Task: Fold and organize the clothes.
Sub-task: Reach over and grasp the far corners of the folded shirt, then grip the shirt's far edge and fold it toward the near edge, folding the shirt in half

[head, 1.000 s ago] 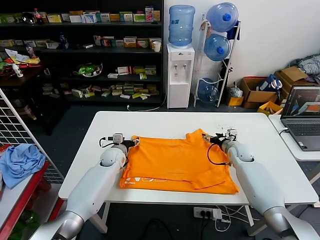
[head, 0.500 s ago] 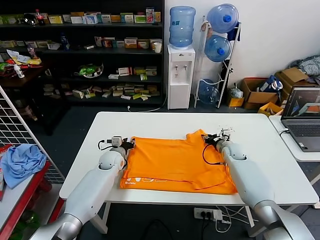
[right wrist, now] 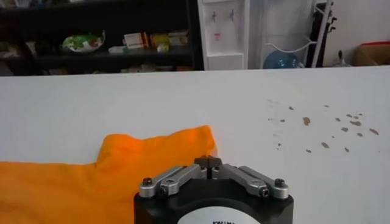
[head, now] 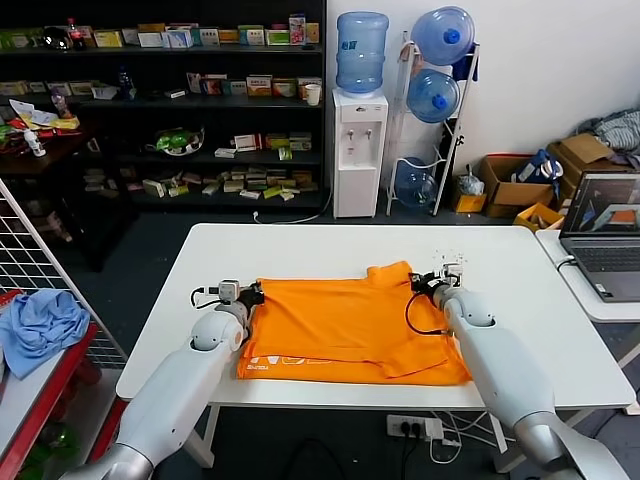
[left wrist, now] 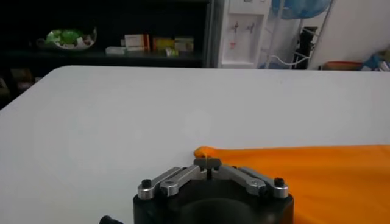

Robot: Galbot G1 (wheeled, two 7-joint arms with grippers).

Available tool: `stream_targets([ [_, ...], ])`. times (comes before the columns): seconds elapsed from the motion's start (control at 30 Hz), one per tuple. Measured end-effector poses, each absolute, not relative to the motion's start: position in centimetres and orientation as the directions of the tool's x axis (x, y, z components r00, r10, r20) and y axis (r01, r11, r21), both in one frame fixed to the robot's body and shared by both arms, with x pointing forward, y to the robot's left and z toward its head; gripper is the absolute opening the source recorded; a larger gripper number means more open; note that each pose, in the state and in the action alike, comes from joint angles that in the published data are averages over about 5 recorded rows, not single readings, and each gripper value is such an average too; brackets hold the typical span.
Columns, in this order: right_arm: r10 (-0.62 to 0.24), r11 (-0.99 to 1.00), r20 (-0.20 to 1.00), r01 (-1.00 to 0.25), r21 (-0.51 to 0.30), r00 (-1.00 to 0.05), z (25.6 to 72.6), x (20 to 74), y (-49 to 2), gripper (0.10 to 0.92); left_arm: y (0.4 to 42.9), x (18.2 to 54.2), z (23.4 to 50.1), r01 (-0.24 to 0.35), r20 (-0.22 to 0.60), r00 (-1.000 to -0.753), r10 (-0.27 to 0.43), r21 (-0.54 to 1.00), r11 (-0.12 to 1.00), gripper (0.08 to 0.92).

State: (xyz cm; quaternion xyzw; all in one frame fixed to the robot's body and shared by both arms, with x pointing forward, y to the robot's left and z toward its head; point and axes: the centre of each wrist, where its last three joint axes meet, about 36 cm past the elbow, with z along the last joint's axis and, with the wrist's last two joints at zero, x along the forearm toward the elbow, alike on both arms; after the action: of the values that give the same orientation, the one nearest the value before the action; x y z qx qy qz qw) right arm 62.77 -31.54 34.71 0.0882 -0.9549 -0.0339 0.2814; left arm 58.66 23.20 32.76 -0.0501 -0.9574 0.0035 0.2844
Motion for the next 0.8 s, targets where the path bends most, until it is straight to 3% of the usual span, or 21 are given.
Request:
stream_targets([
  [0.3, -0.168, 0.986, 0.496, -0.152, 0.073, -0.852, 36.8, 58.7, -32.5, 0.125, 24.2, 55.8, 34.4, 0.100, 0.516, -0.849, 0.114, -0.056, 0.993, 0.092],
  [0.53, -0.142, 0.988, 0.493, -0.157, 0.013, -0.858, 37.9, 53.1, -33.7, 0.125, 25.2, 52.5, 36.3, 0.118, 0.476, -0.868, 0.140, -0.077, 0.990, 0.092],
  [0.8, -0.120, 0.985, 0.515, -0.165, -0.042, -0.848, 38.6, 46.4, -33.6, 0.125, 25.5, 47.7, 37.9, 0.149, 0.457, -0.872, 0.175, -0.093, 0.984, 0.092],
])
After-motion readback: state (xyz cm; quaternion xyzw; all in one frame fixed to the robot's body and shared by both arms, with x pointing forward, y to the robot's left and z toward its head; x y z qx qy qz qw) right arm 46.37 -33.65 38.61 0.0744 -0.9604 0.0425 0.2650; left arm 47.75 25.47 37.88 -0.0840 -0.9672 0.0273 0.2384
